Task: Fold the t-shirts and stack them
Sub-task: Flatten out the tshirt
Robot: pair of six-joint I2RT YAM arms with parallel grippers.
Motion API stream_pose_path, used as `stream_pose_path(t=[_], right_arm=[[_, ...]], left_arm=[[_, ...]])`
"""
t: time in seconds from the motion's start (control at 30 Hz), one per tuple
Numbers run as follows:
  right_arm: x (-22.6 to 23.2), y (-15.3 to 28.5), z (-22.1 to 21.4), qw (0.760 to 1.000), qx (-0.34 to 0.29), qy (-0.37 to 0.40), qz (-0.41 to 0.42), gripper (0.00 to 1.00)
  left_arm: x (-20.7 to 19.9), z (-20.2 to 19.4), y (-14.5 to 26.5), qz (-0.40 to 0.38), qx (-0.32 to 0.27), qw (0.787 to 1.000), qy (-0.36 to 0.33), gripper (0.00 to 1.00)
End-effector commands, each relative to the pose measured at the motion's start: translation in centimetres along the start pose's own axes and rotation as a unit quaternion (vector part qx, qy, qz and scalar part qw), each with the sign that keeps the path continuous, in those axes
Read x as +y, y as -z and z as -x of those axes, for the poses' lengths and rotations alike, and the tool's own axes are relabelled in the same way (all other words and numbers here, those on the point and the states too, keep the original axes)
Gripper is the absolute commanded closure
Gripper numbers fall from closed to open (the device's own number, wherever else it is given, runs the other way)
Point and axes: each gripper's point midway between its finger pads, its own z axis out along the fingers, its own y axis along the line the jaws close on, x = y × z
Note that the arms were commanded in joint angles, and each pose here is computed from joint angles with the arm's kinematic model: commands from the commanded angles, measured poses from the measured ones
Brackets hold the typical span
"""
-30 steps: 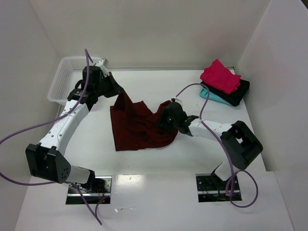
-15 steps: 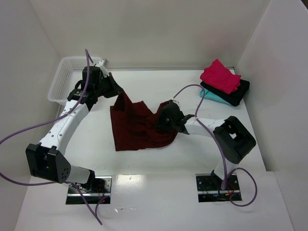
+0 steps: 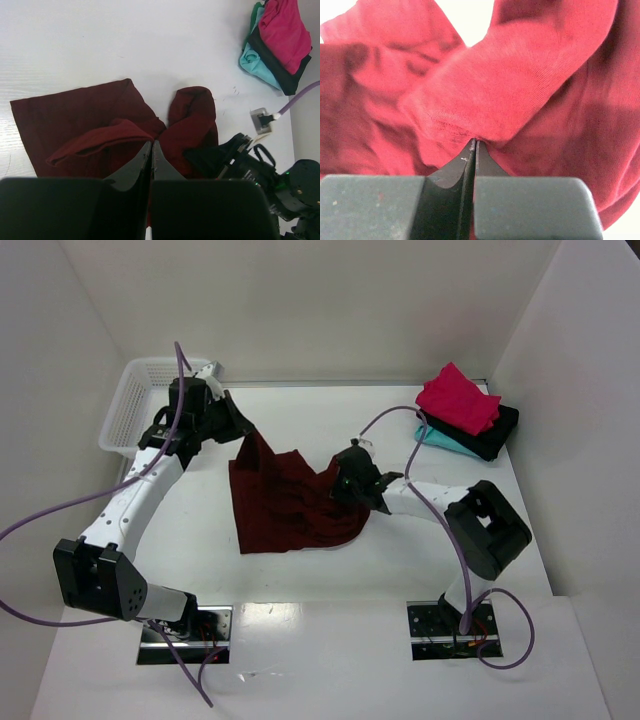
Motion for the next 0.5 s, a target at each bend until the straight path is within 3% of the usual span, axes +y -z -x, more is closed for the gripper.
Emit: stream_pose_path(t=[0.0, 0.3, 0.47], right_arm=[[4.3, 2.7, 7.4, 0.994, -0.104, 0.02, 0.03, 1.0], [7.3, 9.7, 17.4, 0.975, -0.216, 0.036, 0.044, 1.0], [9.2, 17.6, 23.3, 0.949, -0.304, 0.03, 0.075, 1.0]], left_arm=[[-0.8, 2.1, 1.3, -0.016, -0.031, 0.999, -0.016, 1.0], [-2.6, 6.6, 5.3, -0.014, -0.091, 0.995, -0.037, 1.0], [-5.6, 11.7, 11.1, -0.015, -0.172, 0.983, -0.061, 1.0]])
